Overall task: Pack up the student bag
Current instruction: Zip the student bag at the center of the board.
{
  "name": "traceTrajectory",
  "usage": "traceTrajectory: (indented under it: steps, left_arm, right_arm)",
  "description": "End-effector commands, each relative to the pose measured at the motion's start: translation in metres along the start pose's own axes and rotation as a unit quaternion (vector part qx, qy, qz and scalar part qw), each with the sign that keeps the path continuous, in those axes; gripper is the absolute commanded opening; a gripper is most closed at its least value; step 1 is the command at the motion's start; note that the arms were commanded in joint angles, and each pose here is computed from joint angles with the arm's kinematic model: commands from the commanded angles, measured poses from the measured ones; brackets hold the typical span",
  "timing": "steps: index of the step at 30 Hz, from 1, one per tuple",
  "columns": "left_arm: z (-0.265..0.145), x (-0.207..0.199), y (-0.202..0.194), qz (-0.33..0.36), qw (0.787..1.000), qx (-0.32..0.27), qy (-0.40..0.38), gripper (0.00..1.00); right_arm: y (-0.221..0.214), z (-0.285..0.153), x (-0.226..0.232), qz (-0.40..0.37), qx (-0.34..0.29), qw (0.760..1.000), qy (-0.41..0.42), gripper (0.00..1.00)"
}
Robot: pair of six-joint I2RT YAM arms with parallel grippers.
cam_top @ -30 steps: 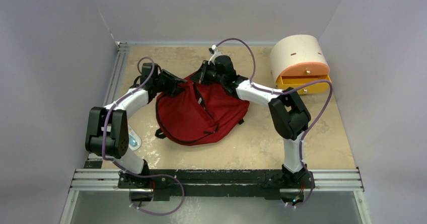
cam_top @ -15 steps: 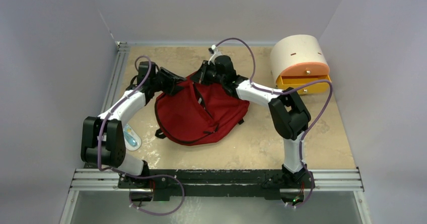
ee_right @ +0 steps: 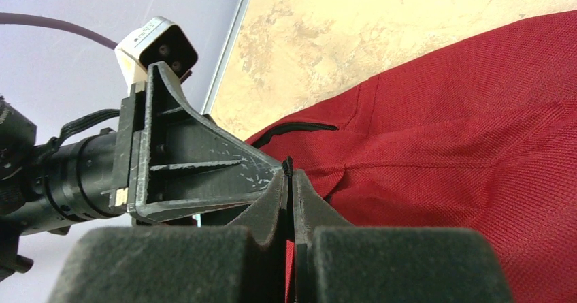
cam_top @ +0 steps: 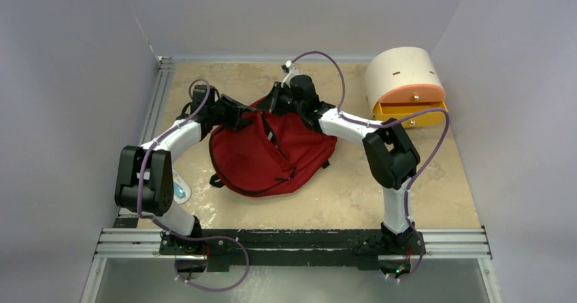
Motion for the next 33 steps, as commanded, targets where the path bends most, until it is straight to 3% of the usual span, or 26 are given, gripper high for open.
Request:
traceTrajectory:
  steps: [1, 9, 19, 33]
  left_arm:
    - [0.007, -0.011, 0.001, -0.011, 0.999, 0.010, -0.029, 0.41]
    - [0.012, -0.009, 0.005, -0.009, 1.000, 0.003, -0.022, 0.30]
    - [0.016, -0.008, 0.007, 0.004, 0.999, -0.007, -0.033, 0.00]
    - [0.017, 0.003, 0.014, -0.003, 1.000, -0.023, -0.015, 0.00]
  right_arm:
    - [0.016, -0.011, 0.025, -0.022, -0.030, 0.998, 0.043, 0.00]
    - [0.014, -0.013, 0.023, -0.027, -0.031, 0.998, 0.043, 0.00]
    - [0.010, -0.020, 0.022, -0.024, -0.027, 0.998, 0.046, 0.00]
    - [-0.005, -0.038, 0.020, -0.012, -0.007, 0.998, 0.060, 0.00]
Point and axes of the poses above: each gripper's point midway between its finger pads, its own z axis out along the fingers, its own x axis along the line the jaws close on, y = z × x, the point moved 10 cm from there along -z, back along the fingers, and after that the axes turned 8 degrees about z, right-handed, at the moved point
